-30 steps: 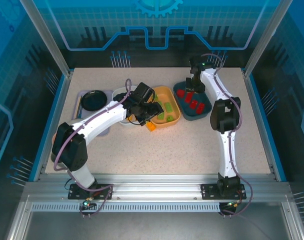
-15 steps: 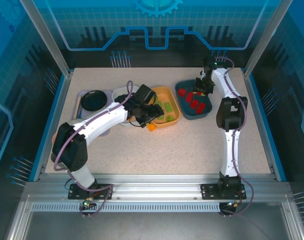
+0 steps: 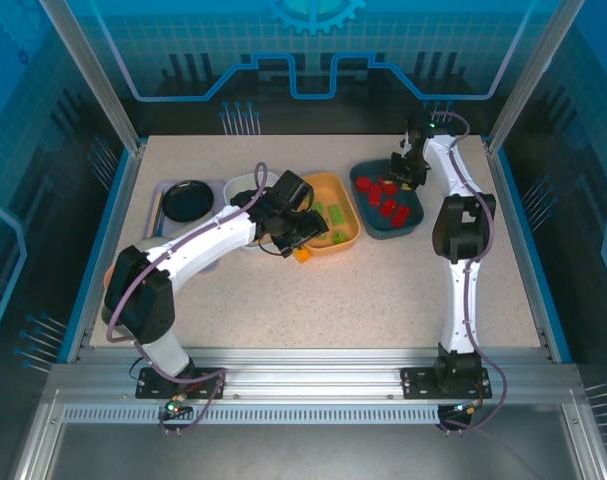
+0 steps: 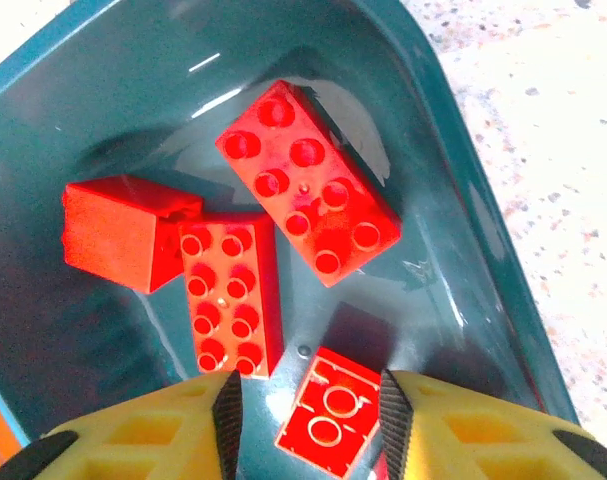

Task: Sort the legos into containers by color

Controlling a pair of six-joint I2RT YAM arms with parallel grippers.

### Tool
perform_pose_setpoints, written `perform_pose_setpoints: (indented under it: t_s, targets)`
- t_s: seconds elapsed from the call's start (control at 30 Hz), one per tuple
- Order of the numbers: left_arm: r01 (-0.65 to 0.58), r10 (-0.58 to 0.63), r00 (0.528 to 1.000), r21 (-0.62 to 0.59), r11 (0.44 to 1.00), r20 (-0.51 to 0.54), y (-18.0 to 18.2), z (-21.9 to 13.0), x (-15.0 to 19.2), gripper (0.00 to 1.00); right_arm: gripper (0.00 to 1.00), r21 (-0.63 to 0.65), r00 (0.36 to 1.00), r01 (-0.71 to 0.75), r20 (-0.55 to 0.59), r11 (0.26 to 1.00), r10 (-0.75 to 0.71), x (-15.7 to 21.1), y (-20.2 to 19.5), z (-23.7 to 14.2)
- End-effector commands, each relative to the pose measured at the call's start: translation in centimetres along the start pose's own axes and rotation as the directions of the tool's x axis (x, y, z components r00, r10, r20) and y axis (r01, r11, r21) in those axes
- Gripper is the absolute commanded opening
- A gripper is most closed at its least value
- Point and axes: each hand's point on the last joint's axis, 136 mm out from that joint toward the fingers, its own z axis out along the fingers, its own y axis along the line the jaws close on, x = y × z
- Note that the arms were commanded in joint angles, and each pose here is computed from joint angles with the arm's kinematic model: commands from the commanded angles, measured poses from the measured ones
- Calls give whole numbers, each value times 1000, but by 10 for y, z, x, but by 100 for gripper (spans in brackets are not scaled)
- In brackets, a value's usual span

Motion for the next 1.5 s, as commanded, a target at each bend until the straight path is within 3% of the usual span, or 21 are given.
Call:
perform_pose_setpoints:
  t_s: [0.0, 0.07, 0.23, 0.4, 0.53, 0.83, 1.0, 1.27, 1.37, 1.47]
  targets:
    - [71, -69, 997, -106, 992, 15, 27, -6, 4, 69, 39, -26, 980, 96, 180, 995, -90, 0, 33, -71]
    - [95, -94, 996, -127, 987, 13, 32, 3, 5, 69, 39, -47, 952, 179, 261, 983, -161, 20, 57, -92]
    - [159, -159, 987, -194, 968, 15, 51, 37, 6, 63, 42, -101, 885, 335, 375, 937, -276, 111, 95, -112]
    - [101, -98, 995, -207, 973, 25, 56, 64, 7, 63, 43, -191, 893, 375, 337, 907, -298, 188, 94, -109]
    - [57, -55, 998, -244, 968, 16, 57, 86, 5, 68, 44, -226, 912, 365, 284, 903, -298, 223, 80, -103]
    - [46, -20, 996, -332, 942, 82, 54, 99, -23, 75, 45, -216, 915, 358, 275, 909, -295, 241, 61, -109]
    - [43, -5, 995, -388, 921, 97, 61, 100, -35, 72, 45, -222, 916, 359, 272, 906, -296, 243, 60, -110]
    - [35, 1, 997, -477, 878, 76, 87, 109, -22, 65, 45, -250, 915, 361, 281, 898, -289, 243, 64, -116]
    - [18, 22, 997, -473, 881, 79, 85, 116, -25, 58, 45, -263, 913, 364, 292, 893, -286, 242, 67, -122]
    - [7, 38, 996, -471, 882, 86, 82, 116, -28, 42, 45, -265, 911, 365, 298, 892, -284, 241, 68, -126]
